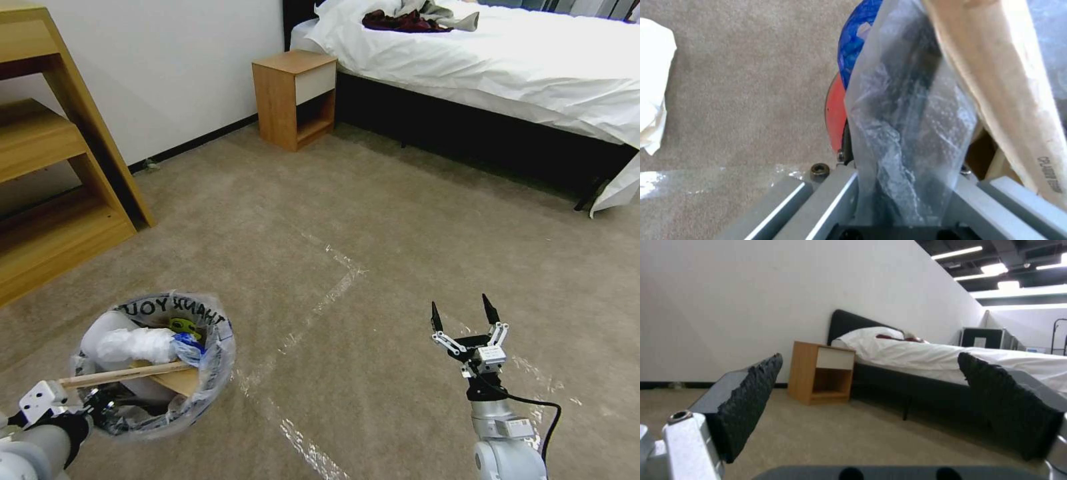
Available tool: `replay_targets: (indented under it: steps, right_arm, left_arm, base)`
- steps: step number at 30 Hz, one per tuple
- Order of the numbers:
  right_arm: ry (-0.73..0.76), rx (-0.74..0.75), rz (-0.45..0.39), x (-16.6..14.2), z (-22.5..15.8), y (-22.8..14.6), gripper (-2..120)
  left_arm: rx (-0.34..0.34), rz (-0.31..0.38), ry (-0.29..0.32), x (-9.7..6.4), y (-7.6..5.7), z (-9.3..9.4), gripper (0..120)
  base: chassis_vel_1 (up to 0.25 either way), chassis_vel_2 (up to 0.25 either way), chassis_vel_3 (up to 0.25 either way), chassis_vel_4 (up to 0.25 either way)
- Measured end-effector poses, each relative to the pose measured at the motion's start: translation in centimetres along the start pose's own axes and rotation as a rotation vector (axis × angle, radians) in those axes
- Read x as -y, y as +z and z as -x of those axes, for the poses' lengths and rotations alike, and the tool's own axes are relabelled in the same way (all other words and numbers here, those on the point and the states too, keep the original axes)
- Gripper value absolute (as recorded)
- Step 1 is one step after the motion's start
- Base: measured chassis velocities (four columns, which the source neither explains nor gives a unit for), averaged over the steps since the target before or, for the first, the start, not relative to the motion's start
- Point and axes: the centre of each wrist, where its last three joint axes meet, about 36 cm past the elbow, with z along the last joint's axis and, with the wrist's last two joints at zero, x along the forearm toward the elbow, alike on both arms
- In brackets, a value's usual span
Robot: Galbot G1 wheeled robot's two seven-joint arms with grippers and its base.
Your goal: Pick up the trash bin and place the garbage on the floor into it.
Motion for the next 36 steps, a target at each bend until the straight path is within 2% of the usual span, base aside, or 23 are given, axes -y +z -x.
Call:
replay_targets:
  steps: [16,36]
  right_arm:
    - [-0.011,-0.002,0.005,-0.3,0.0,0.6,100]
    - [-0.012,-0.014,0.013,-0.7,0.0,1.5,100]
  left_arm:
    - [-0.01,-0.018,-0.014,-0.2,0.6,0.2,0]
    - [-0.006,-0.018,0.004,0.1,0.5,0.3,0]
  base:
    - [-0.128,0.13,0.132,-0.125]
    - [-0.194,0.197,0.202,-0.202]
